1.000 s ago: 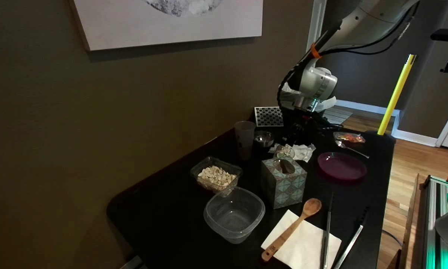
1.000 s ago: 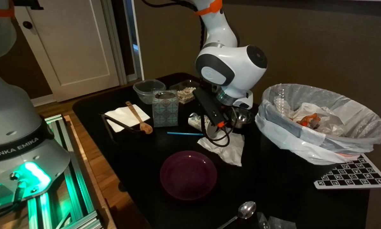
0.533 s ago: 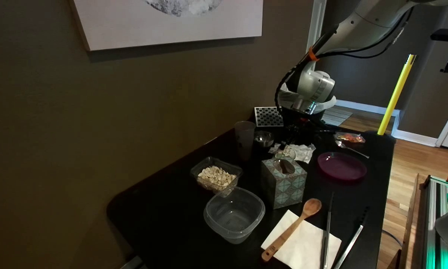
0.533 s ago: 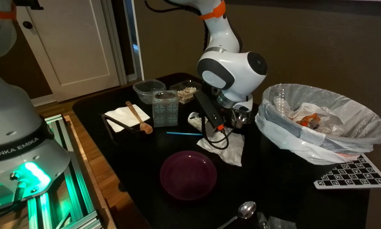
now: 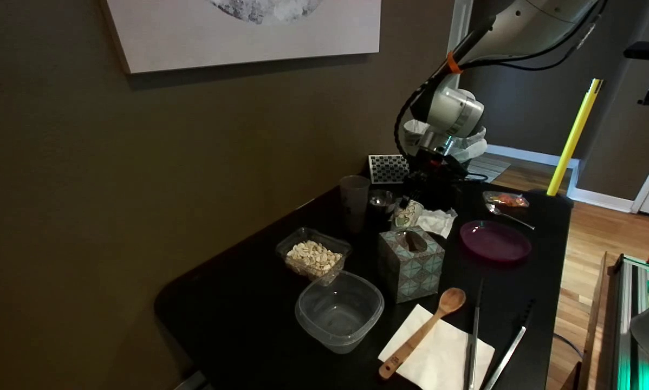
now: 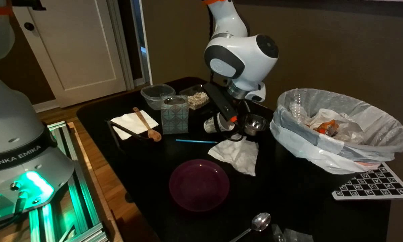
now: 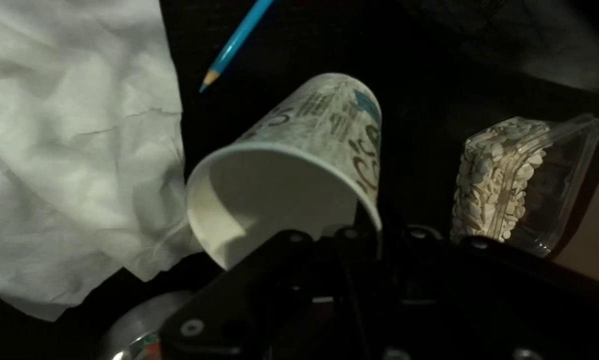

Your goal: Put the paper cup in an upright position

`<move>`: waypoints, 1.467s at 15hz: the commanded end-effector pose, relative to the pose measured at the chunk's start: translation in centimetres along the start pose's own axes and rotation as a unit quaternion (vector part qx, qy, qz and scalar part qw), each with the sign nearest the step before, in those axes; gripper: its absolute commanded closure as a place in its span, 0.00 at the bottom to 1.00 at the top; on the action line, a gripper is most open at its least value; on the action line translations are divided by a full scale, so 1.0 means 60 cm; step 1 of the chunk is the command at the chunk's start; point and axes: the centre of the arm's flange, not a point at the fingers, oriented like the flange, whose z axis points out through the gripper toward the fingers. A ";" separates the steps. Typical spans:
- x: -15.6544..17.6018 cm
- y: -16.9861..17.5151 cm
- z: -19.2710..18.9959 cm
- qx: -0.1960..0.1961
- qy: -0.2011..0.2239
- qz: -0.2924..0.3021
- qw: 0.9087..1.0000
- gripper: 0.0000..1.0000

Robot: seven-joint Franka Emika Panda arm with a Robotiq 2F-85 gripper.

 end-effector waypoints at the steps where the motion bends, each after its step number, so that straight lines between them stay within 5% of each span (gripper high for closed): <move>1: -0.026 -0.050 0.014 -0.043 0.000 -0.027 0.999 0.99; 6: -0.044 -0.105 0.047 -0.133 -0.002 -0.099 0.986 0.99; 16: -0.081 -0.179 0.100 -0.274 -0.005 -0.253 0.928 0.99; 17: -0.087 -0.177 0.102 -0.280 -0.003 -0.251 0.927 0.69; 18: -0.089 -0.177 0.101 -0.285 0.000 -0.249 0.926 0.69; 22: -0.085 -0.171 0.067 -0.299 0.014 -0.219 0.928 0.40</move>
